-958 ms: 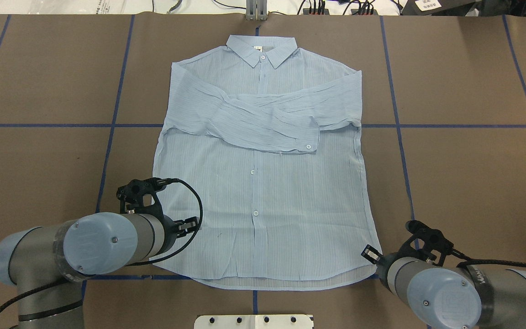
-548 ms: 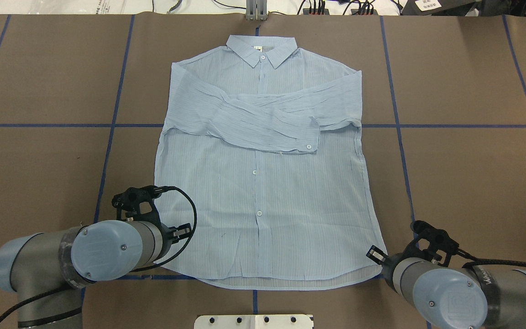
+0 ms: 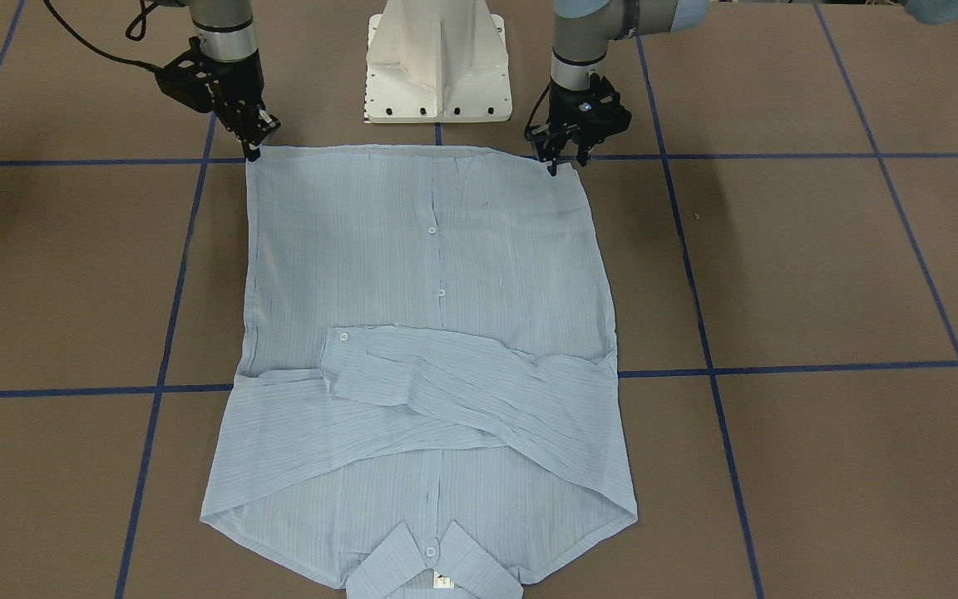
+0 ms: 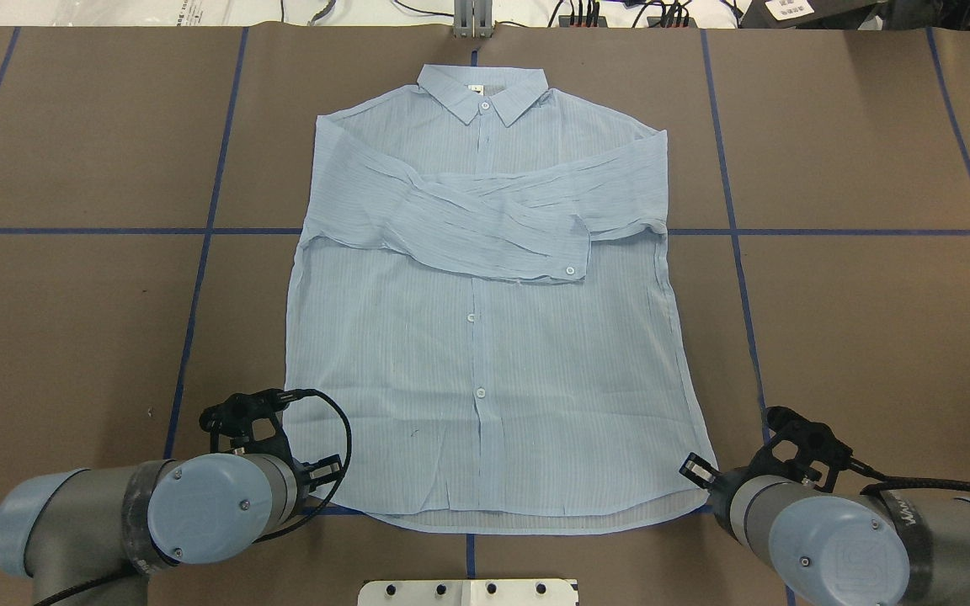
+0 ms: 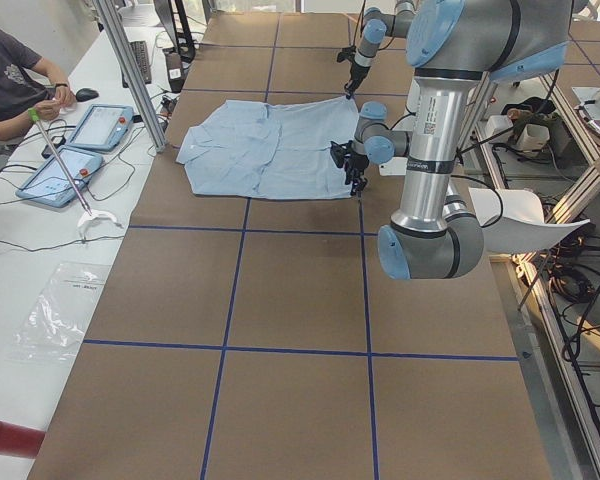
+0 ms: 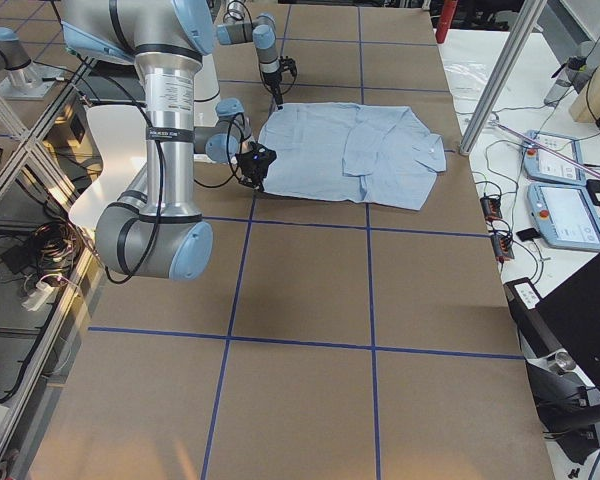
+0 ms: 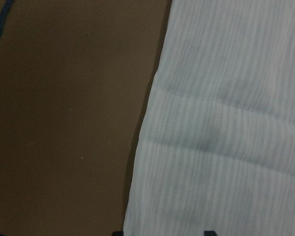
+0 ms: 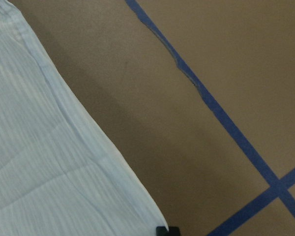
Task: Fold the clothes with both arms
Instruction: 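Move both grippers to the hem corners nearest the robot, then grasp both hem corners with the left and right grippers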
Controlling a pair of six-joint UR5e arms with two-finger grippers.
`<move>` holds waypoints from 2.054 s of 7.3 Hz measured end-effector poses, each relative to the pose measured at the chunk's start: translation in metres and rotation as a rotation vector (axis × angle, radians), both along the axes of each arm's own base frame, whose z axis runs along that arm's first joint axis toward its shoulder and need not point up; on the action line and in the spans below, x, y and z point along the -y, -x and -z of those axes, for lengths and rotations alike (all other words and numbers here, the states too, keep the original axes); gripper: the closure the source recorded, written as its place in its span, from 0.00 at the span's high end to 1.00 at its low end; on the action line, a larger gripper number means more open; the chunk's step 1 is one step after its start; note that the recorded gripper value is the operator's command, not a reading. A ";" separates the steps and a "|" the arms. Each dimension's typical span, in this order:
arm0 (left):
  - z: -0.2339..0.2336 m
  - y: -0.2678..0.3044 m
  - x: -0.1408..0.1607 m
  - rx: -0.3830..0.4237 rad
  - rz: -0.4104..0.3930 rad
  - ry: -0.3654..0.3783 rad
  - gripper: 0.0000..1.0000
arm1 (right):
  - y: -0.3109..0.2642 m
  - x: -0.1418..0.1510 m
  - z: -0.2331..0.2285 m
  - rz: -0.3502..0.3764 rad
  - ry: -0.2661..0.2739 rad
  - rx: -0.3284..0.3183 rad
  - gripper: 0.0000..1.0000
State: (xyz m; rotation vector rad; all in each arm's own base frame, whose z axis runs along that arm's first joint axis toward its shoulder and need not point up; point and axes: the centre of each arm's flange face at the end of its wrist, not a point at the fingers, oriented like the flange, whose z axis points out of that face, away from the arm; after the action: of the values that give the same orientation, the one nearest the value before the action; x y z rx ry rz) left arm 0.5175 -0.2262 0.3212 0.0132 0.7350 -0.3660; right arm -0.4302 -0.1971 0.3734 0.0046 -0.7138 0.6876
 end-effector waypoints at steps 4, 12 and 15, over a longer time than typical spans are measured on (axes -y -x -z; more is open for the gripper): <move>-0.007 -0.004 -0.006 0.013 -0.004 0.011 0.00 | 0.000 0.000 0.000 0.000 0.000 0.000 0.00; 0.078 0.068 -0.046 -0.117 -0.059 0.120 0.00 | -0.040 -0.040 0.025 0.082 -0.008 0.046 0.00; 0.145 0.121 0.001 -0.288 -0.004 0.084 0.00 | -0.073 0.011 0.054 -0.058 -0.024 0.115 0.00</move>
State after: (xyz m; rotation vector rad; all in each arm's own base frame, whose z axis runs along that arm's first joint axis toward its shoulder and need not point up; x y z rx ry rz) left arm 0.3966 -0.2275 0.1759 -0.1223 1.0035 -0.3986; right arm -0.3568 -0.2085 0.3191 0.0075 -0.8349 0.7388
